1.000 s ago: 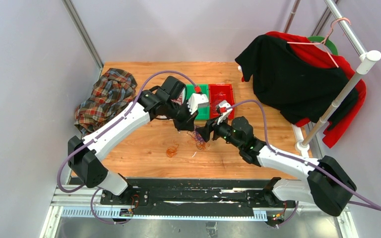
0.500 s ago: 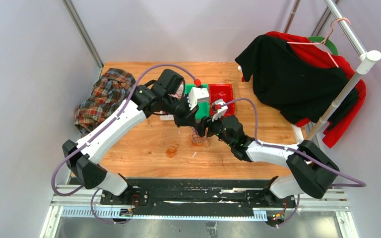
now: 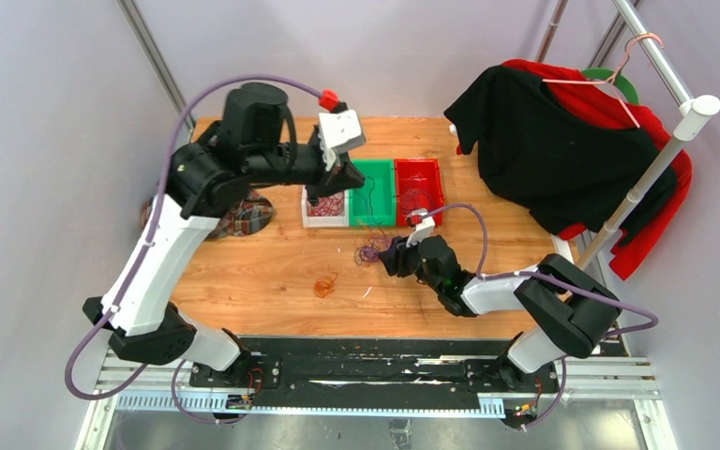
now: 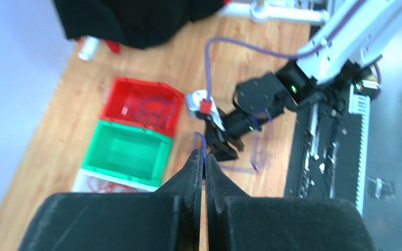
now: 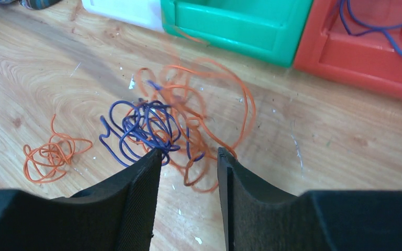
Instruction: Untangle the cables
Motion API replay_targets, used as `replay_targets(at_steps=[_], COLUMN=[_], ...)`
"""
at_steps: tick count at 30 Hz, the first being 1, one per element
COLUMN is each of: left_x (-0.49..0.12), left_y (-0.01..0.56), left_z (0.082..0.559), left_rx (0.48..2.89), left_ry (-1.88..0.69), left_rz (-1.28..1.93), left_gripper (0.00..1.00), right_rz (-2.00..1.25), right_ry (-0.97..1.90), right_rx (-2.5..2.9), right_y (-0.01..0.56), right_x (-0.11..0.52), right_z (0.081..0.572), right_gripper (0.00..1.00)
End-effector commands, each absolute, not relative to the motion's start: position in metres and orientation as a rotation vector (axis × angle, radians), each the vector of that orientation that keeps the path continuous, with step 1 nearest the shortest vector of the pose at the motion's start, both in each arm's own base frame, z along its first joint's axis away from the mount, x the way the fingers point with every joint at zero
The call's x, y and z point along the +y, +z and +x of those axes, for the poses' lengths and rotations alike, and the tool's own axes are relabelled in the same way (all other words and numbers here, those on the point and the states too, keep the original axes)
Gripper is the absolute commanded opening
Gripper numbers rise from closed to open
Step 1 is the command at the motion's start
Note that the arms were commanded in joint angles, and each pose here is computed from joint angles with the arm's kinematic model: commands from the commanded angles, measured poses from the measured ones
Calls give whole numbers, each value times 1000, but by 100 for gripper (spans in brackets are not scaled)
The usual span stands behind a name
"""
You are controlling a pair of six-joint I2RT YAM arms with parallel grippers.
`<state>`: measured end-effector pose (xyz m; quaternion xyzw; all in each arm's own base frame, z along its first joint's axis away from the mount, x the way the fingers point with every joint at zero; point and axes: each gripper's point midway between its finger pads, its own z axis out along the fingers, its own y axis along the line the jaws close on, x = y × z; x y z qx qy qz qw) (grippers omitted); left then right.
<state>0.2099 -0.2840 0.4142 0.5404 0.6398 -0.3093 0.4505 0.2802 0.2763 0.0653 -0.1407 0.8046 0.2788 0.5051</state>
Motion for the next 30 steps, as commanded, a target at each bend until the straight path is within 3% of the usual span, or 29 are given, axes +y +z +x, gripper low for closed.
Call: replay_targets(at_steps=[1, 13, 23, 30], left_x=[-270, -252, -211, -231], left_y=[463, 567, 680, 653], left_z=[210, 218, 220, 232], left_rx=[1468, 1188, 871, 923], left_ry=[-661, -502, -337, -366], left_rz=[1279, 1122, 772, 841], left_gripper=[0, 0, 0, 1], right_rz=[-317, -310, -320, -290], right_ry=[709, 696, 710, 712], right_rx=[1928, 1981, 2035, 1958], right_y=[65, 47, 30, 63], right_x=[280, 266, 264, 262], right_z=[271, 257, 240, 246], right_gripper=[42, 35, 34, 52])
